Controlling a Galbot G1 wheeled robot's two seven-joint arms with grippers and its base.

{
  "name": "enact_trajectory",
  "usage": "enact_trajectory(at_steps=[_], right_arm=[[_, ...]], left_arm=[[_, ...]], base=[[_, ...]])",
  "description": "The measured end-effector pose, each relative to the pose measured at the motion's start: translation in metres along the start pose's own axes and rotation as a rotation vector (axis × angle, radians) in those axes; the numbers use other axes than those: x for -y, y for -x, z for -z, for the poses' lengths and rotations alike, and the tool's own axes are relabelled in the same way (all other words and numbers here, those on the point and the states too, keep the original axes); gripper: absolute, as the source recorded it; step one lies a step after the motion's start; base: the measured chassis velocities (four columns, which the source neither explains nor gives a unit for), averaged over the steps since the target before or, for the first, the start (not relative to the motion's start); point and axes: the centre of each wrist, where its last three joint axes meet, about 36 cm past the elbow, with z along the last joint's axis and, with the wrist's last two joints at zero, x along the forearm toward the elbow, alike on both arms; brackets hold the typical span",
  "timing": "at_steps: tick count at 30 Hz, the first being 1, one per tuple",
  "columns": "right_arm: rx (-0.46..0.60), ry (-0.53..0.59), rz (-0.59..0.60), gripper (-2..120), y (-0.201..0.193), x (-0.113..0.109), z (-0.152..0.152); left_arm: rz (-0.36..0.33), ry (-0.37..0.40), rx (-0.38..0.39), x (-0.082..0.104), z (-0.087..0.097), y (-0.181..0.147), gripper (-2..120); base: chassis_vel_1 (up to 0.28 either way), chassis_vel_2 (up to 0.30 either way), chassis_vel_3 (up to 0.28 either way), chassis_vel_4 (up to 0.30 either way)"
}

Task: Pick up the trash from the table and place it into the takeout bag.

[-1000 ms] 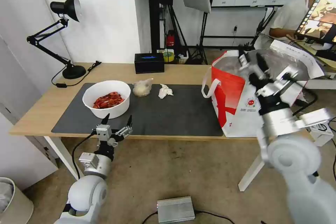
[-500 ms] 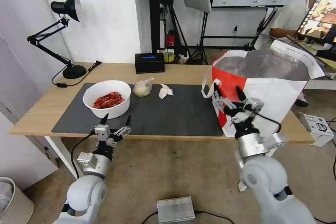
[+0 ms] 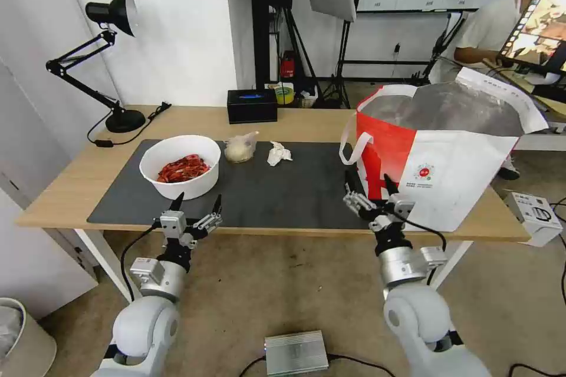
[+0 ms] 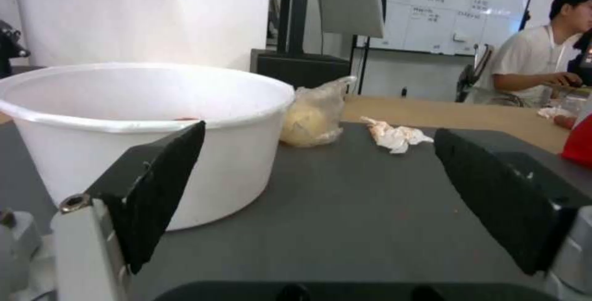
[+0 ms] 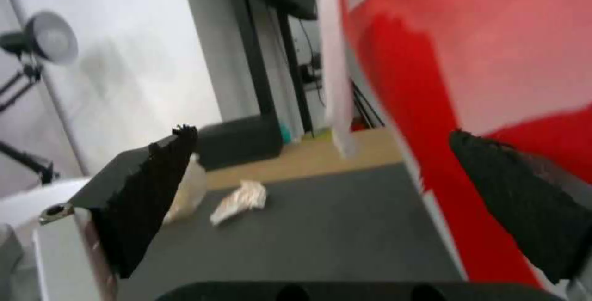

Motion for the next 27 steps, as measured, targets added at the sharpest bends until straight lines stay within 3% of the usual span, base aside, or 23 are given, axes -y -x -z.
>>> enact_trajectory(at_steps=[10, 27], right_arm=[[-0.044, -0.049, 0.012, 100, -0.012, -0.011, -0.015], [-0.035, 0.019, 0.097, 100, 0.004, -0.023, -0.019]], left_arm=[[0.006, -0.002, -0.002, 0.0, -0.002, -0.001, 100], [0.014, -0.012, -0.006, 0.003, -0.005, -0.006, 100]], base=[[0.0, 0.0, 0.0, 0.0], [0.0, 0.0, 0.0, 0.0]])
